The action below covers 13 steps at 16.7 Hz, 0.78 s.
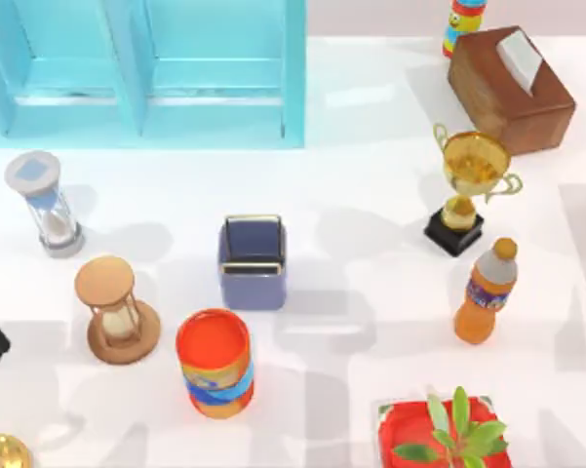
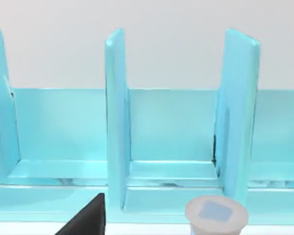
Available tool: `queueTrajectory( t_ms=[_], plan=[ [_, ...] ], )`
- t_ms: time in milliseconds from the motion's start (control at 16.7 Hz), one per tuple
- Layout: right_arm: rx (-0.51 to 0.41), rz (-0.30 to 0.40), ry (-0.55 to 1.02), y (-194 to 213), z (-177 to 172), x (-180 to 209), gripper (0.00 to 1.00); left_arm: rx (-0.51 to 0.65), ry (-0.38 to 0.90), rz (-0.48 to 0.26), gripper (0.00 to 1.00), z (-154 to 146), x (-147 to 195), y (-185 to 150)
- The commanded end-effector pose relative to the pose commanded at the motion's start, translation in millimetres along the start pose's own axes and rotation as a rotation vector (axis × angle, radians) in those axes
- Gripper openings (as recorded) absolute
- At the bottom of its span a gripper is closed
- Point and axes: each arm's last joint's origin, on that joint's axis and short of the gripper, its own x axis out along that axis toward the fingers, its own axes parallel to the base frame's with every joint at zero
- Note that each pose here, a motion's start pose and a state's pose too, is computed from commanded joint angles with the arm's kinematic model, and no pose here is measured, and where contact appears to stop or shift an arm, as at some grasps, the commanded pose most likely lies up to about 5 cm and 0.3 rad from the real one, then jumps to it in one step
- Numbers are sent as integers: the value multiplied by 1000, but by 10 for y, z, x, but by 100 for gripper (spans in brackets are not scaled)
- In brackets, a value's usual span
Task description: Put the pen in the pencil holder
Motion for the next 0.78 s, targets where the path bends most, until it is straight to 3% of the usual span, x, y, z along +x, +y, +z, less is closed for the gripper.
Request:
queueTrajectory(
  t_ms=[60, 360, 600, 780],
  plan=[
    [0, 0, 0, 0, 0, 0, 100, -1, -57, 0, 100, 151, -37, 0],
    [0, 0, 0, 0, 0, 0, 100, -38, -8, 19, 100, 376, -27, 62],
    [0, 0, 0, 0, 0, 0, 100, -147, 115, 67, 100, 918, 109, 231],
    [0, 0, 0, 0, 0, 0, 100, -288, 266, 119, 100, 1304, 449, 502]
  ],
)
